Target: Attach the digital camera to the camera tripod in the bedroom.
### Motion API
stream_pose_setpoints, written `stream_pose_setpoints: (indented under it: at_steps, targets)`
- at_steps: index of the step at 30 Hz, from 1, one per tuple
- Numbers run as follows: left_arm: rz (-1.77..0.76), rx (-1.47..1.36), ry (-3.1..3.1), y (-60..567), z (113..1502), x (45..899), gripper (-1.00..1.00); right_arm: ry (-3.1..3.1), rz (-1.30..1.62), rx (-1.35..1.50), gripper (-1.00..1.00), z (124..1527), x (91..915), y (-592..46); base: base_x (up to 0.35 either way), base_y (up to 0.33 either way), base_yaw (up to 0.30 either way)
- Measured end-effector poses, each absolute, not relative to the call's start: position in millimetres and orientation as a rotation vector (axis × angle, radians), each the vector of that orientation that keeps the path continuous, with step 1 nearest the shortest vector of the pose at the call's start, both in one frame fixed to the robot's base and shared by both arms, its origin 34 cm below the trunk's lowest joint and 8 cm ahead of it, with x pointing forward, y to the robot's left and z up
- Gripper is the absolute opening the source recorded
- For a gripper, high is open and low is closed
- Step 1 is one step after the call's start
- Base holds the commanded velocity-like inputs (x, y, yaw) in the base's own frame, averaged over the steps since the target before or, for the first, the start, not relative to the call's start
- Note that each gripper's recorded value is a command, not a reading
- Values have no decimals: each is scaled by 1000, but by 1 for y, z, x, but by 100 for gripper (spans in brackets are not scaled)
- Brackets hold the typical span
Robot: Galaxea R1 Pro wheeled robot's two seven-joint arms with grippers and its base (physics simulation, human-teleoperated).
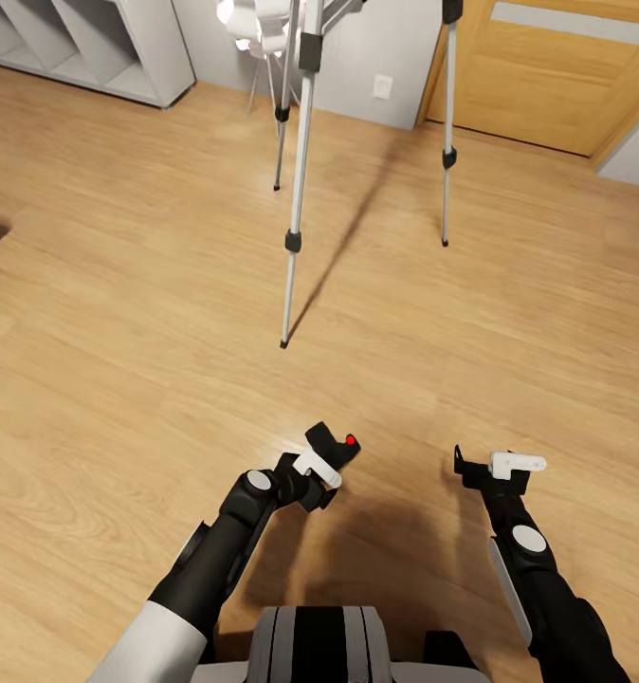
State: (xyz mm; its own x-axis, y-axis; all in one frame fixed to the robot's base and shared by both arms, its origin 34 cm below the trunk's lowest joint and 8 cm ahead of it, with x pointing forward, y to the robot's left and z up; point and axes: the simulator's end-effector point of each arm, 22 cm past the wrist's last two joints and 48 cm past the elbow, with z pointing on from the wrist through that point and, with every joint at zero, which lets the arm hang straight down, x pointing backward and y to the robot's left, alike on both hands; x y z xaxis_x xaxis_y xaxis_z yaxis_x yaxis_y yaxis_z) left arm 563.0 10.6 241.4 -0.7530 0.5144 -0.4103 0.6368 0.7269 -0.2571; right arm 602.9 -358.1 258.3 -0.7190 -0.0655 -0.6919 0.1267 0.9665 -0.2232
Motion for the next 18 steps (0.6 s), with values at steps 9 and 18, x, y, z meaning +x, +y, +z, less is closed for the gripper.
stream_pose_setpoints:
  at_steps: [9, 18]
  targets:
    - [-553, 898, 2612, 10, 231, 563, 100, 2351, -329, 42, 100, 245, 600, -358, 0, 0, 0]
    - [-553, 899, 2611, 10, 215, 559, 100, 2351, -328, 43, 100, 229, 596, -358, 0, 0, 0]
